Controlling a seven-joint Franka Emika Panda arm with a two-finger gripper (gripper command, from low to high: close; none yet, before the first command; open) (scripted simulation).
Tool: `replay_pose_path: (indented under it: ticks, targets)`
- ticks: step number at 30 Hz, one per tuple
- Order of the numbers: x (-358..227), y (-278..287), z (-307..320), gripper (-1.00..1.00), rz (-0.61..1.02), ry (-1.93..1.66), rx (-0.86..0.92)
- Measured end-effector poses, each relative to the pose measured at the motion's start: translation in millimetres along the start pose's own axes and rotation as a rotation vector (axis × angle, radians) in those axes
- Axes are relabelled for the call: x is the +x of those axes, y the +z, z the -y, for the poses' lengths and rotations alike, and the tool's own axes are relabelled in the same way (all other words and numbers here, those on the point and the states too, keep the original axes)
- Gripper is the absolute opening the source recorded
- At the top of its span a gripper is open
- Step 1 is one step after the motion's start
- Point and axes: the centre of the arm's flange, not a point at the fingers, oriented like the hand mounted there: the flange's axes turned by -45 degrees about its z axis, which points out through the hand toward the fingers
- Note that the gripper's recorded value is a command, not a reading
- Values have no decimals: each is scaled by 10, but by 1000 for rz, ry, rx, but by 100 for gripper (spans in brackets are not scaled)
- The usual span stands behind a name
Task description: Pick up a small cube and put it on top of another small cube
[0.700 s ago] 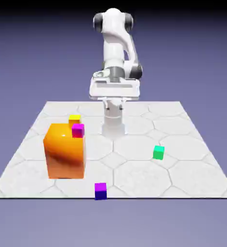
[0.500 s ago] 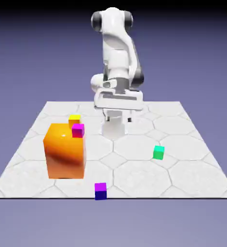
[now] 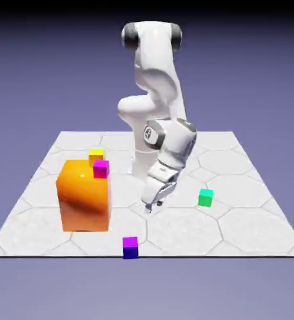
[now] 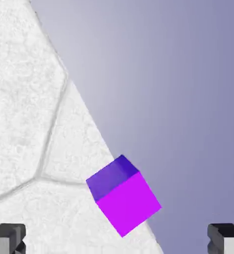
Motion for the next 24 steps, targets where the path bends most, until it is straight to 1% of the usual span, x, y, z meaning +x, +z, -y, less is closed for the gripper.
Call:
replay_pose_path:
  ticks: [8, 9, 12, 13, 15, 19, 24]
  targets:
    - [349, 802, 18, 0, 351, -441, -11]
    - [349, 803, 18, 0, 351, -441, -11]
    - [285, 1303, 15, 0, 352, -440, -12]
    - [261, 1450, 24, -100, 351, -441, -11]
    - [261, 1451, 24, -100, 351, -441, -10]
    - [365, 794, 32, -100, 349, -438, -8]
    - [969, 349, 599, -100, 313, -343, 40]
